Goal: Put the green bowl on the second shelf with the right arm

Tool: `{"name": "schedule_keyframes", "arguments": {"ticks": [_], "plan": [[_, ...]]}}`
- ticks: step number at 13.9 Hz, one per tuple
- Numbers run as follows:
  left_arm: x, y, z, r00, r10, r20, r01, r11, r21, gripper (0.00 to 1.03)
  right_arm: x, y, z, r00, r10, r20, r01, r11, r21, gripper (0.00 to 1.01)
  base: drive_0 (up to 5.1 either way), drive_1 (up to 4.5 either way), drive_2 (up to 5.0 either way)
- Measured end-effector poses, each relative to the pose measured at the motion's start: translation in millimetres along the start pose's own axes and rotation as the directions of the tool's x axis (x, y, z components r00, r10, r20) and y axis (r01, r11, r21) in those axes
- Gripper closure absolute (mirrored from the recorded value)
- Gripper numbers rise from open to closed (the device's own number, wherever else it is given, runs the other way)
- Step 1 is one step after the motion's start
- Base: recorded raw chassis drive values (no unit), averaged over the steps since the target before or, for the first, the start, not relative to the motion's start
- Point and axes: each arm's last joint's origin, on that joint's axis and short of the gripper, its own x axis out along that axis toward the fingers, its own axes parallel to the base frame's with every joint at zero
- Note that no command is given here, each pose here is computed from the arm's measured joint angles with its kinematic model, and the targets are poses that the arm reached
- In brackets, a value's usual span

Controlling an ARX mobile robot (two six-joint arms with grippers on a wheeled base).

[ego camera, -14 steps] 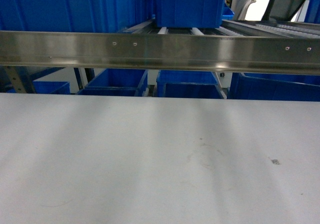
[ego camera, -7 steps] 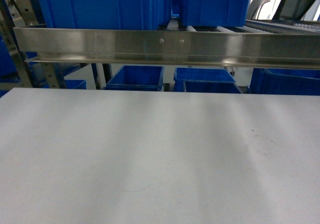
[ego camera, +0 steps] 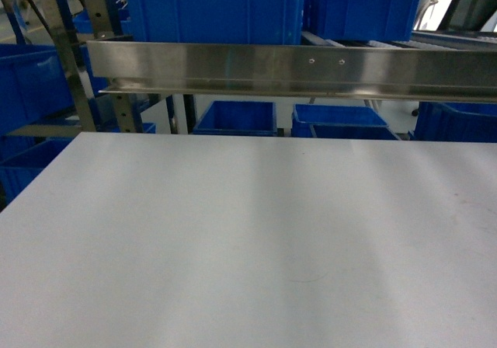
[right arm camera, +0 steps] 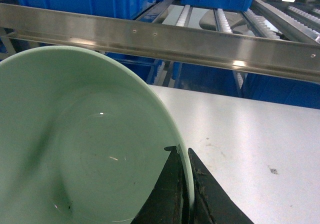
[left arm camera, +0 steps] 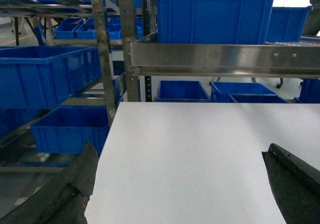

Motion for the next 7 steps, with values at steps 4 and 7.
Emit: {"name": "schedule_keyframes", "arguments": {"ticks": [4, 7], "plan": [[0.0, 0.0, 0.0, 1.0, 0.001, 0.0, -0.001, 1.0, 0.0, 0.05, -0.1, -0.1, 0.1, 1.0, -0.001, 0.001, 0.001, 1.0, 0.0, 0.99, -4.9, 2.44, 2.4], [0.0, 0.0, 0.0, 1.0, 0.0, 0.0, 0.0, 1.0, 0.0, 0.05, 0.0, 0.0, -0.1, 1.0, 0.0, 0.0, 0.0, 1.0, 0.0, 0.99, -4.9, 2.44, 2.4]]}}
